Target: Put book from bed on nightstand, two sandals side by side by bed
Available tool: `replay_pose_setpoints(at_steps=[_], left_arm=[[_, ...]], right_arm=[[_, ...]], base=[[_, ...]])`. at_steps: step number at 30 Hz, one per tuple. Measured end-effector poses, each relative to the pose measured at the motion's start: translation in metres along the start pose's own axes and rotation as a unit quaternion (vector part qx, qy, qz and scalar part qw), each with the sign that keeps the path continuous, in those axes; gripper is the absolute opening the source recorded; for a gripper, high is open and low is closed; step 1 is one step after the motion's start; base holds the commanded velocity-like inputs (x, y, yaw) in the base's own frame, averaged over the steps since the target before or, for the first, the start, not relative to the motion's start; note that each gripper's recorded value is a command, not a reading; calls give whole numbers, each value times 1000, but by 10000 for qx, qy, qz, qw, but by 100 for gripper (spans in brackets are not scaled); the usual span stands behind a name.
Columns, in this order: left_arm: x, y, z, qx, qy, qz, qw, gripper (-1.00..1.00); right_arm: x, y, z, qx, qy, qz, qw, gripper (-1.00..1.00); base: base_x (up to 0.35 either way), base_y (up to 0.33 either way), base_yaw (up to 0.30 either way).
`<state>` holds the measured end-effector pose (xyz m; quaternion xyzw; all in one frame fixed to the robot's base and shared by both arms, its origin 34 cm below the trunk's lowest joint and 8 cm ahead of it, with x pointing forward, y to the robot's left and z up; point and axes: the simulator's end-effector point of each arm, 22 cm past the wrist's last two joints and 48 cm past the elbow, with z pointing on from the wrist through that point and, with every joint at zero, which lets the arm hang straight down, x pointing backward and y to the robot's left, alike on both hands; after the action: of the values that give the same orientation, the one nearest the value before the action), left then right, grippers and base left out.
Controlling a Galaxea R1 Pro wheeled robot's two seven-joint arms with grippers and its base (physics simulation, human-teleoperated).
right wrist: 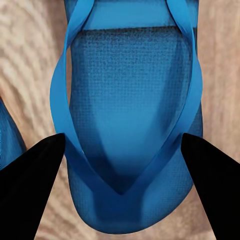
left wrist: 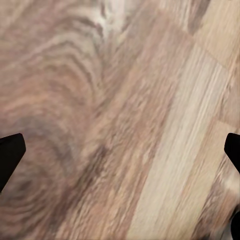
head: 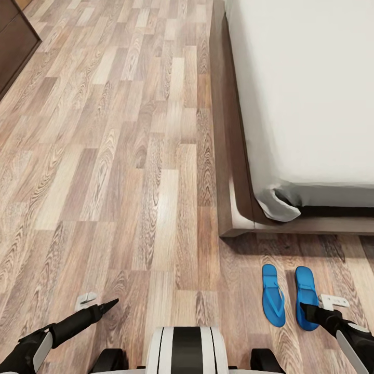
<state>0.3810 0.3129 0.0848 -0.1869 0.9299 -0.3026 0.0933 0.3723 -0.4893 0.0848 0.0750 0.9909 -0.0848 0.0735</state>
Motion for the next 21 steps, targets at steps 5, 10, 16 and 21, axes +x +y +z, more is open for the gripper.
replay_pose_setpoints(at_steps=[5,10,16,21], left_arm=[[-2,-22,-3,526,-8,-5,9986,100],[-32,-66,-7,1310,-30,4,9914,100],[-59,-96,-5,1573,-106,121,9874,100],[-60,-97,-5,1584,-110,121,9872,100]], right_arm=[[0,0,0,2,-1,1,10000,-100],[0,0,0,9,0,-3,10000,-100],[0,0,0,8,2,-2,10000,-100],[0,0,0,11,2,-2,10000,-100]], base=[[0,0,0],[0,0,0],[0,0,0],[0,0,0]])
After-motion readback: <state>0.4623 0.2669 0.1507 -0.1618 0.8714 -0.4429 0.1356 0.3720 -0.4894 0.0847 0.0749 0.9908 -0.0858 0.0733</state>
